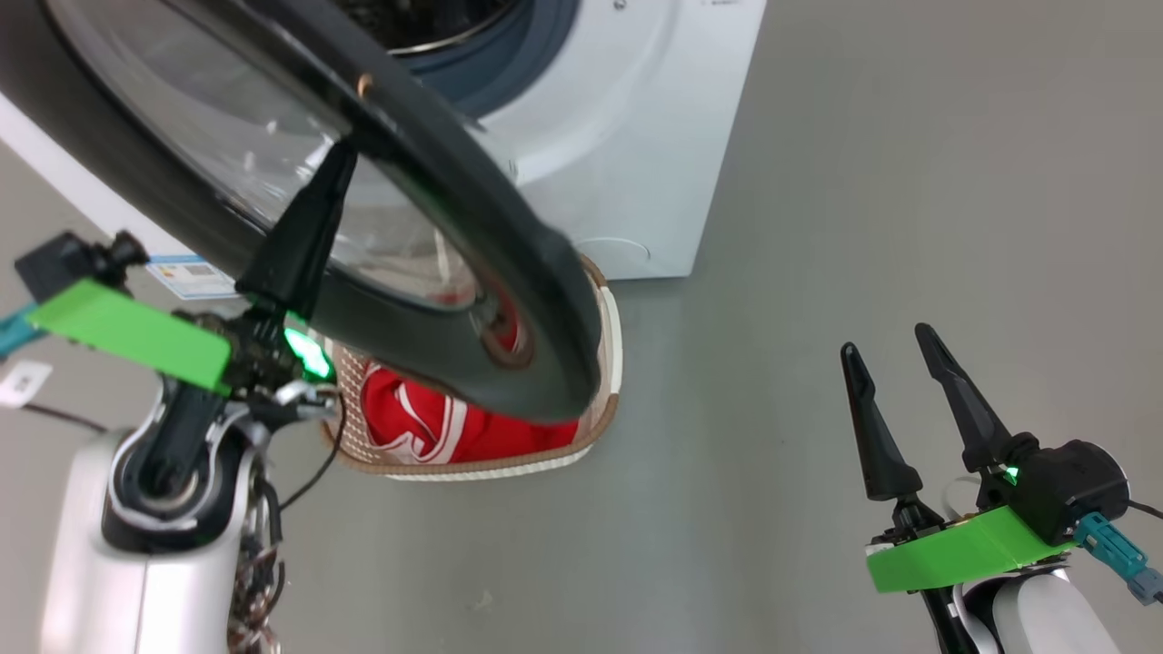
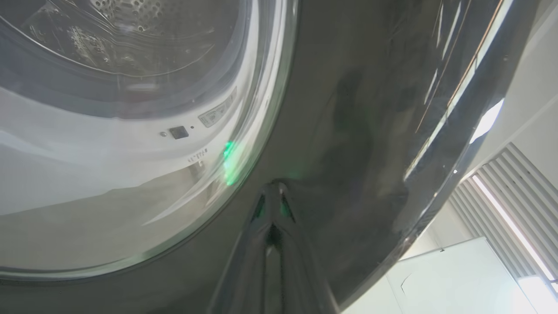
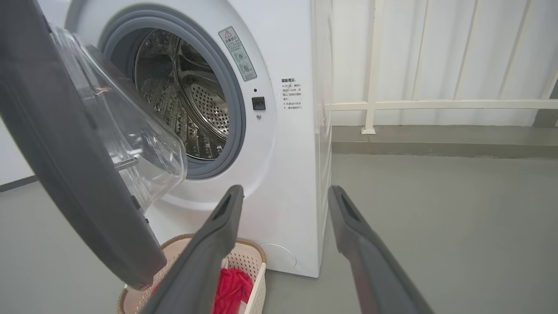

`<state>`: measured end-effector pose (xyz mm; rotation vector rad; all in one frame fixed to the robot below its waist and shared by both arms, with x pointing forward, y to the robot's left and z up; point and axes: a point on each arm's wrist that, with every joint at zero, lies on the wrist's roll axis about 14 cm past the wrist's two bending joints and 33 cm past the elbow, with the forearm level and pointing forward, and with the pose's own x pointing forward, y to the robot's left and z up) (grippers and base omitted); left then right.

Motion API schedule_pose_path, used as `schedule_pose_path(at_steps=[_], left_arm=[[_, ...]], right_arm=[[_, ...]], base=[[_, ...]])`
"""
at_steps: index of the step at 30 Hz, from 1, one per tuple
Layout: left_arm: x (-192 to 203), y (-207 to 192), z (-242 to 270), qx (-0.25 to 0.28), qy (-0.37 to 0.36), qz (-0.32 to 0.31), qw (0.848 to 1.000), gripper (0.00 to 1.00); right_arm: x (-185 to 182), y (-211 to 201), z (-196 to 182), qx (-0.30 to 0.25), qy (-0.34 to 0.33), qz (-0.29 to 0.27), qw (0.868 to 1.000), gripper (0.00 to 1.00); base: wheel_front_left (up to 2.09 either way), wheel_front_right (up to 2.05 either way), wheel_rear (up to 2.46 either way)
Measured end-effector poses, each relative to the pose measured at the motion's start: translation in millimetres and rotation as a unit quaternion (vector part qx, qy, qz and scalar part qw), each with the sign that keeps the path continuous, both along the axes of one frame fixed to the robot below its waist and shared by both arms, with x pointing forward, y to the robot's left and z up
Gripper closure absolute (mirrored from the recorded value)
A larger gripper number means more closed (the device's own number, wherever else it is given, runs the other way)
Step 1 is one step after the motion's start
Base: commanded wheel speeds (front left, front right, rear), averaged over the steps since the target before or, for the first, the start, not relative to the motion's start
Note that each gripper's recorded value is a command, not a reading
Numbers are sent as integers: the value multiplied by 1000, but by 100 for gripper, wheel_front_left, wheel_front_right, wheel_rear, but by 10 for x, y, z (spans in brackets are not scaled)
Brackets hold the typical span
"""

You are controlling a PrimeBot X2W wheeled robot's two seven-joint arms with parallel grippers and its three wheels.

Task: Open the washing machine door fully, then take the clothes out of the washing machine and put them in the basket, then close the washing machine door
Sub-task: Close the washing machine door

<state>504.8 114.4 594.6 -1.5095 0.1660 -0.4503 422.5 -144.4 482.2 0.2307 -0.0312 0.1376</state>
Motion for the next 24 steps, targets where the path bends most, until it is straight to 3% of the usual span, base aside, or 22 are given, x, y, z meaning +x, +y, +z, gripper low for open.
schedule_pose_path(at_steps=[24], left_arm=[[777, -528, 44, -45, 9, -36, 998, 100]], right_arm=[[35, -257, -203, -12, 28, -34, 999, 0]], base=[[0, 0, 0]])
